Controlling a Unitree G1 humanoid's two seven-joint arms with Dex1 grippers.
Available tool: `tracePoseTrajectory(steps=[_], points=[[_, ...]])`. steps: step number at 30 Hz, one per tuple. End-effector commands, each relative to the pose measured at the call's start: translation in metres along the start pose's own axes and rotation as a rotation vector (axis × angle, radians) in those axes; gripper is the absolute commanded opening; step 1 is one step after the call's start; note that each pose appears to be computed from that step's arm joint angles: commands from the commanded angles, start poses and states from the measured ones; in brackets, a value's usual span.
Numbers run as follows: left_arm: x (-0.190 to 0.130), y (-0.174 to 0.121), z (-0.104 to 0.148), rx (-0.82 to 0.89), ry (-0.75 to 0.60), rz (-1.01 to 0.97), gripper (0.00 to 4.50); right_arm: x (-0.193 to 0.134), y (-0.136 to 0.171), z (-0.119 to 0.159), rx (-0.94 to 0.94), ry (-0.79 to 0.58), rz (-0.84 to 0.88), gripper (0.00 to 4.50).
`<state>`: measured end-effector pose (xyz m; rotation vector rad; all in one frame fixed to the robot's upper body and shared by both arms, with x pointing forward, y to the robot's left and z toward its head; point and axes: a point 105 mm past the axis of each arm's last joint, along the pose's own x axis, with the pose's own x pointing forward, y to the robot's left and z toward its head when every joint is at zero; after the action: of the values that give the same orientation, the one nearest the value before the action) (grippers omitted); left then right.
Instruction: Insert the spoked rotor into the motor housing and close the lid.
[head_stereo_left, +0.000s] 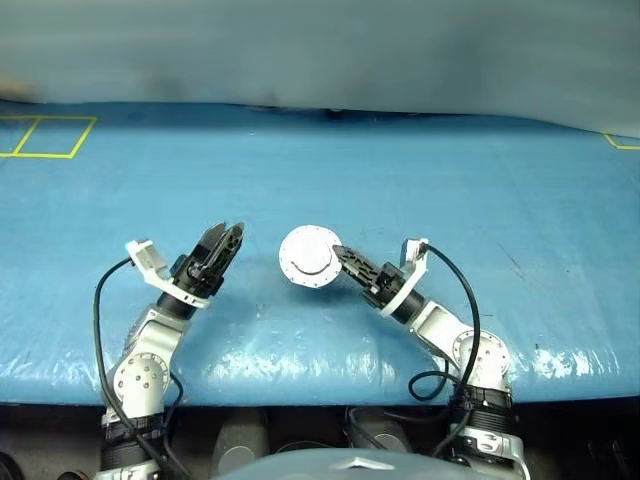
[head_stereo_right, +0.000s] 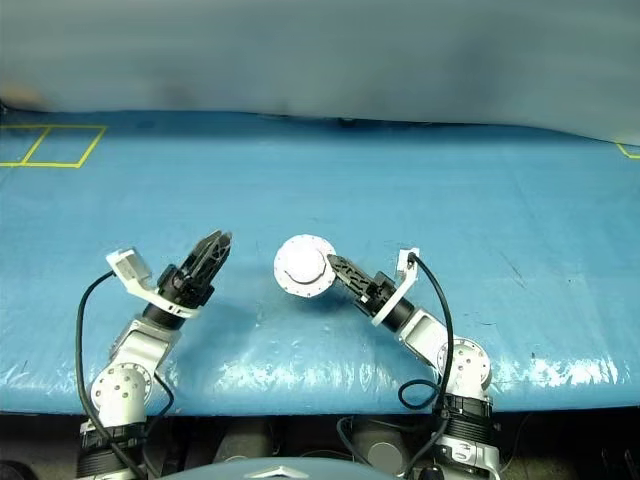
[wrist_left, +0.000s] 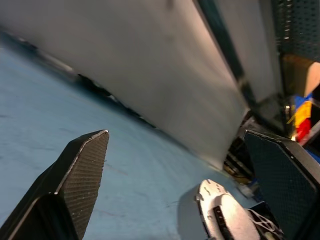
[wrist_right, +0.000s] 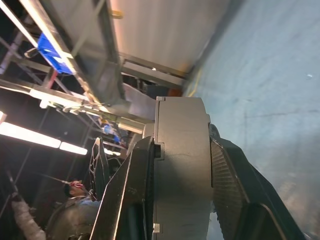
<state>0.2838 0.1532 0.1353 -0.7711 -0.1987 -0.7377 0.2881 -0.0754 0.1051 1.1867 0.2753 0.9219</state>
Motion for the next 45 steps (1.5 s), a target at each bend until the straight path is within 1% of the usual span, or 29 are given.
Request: tracePoseTrajectory(steps=[1, 6, 9, 13, 17, 22, 28, 31, 32, 33, 34, 35, 36, 37, 42, 45], points=[[0.017, -0.02, -0.013, -0.063, 0.081, -0.103, 4.47, 0.012, 0.037, 0.015, -0.048, -0.057, 0.142, 1.23], [0.016, -0.014, -0.041, -0.143, 0.199, -0.088, 4.47, 0.021, 0.051, 0.019, -0.063, -0.08, 0.179, 1.23], [0.015, -0.015, -0.048, -0.165, 0.227, -0.101, 4.47, 0.023, 0.056, 0.017, -0.067, -0.072, 0.189, 1.23], [0.015, -0.016, -0.052, -0.194, 0.238, -0.107, 4.47, 0.024, 0.061, 0.013, -0.063, -0.055, 0.211, 1.23], [0.017, -0.018, -0.052, -0.232, 0.224, -0.127, 4.47, 0.025, 0.065, 0.008, -0.064, -0.025, 0.233, 1.23], [0.022, -0.03, -0.054, -0.312, 0.198, -0.208, 4.47, 0.027, 0.064, 0.0, -0.064, 0.013, 0.232, 1.23], [0.028, -0.033, -0.053, -0.412, 0.122, -0.241, 4.47, 0.027, 0.064, -0.005, -0.063, 0.029, 0.232, 1.23], [0.028, -0.034, -0.052, -0.437, 0.094, -0.254, 3.86, 0.027, 0.063, -0.005, -0.065, 0.025, 0.225, 1.23], [0.028, -0.034, -0.052, -0.441, 0.091, -0.261, 3.54, 0.027, 0.062, -0.004, -0.065, 0.022, 0.221, 1.23], [0.027, -0.034, -0.053, -0.445, 0.087, -0.258, 3.54, 0.027, 0.06, -0.003, -0.065, 0.011, 0.209, 1.23], [0.027, -0.034, -0.053, -0.449, 0.084, -0.254, 3.08, 0.027, 0.058, -0.001, -0.065, 0.003, 0.2, 1.23], [0.027, -0.033, -0.054, -0.451, 0.086, -0.251, 3.01, 0.028, 0.057, 0.0, -0.065, -0.003, 0.191, 1.23], [0.026, -0.033, -0.054, -0.453, 0.088, -0.248, 2.71, 0.028, 0.055, 0.001, -0.065, -0.009, 0.184, 1.23], [0.026, -0.033, -0.055, -0.453, 0.089, -0.247, 2.58, 0.028, 0.055, 0.002, -0.065, -0.012, 0.18, 1.23], [0.023, -0.028, -0.063, -0.424, 0.151, -0.199, 2.58, 0.033, 0.043, 0.007, -0.093, -0.036, 0.108, 1.23], [0.019, -0.028, -0.063, -0.412, 0.166, -0.2, 2.58, 0.034, 0.038, 0.008, -0.11, -0.034, 0.086, 1.23]])
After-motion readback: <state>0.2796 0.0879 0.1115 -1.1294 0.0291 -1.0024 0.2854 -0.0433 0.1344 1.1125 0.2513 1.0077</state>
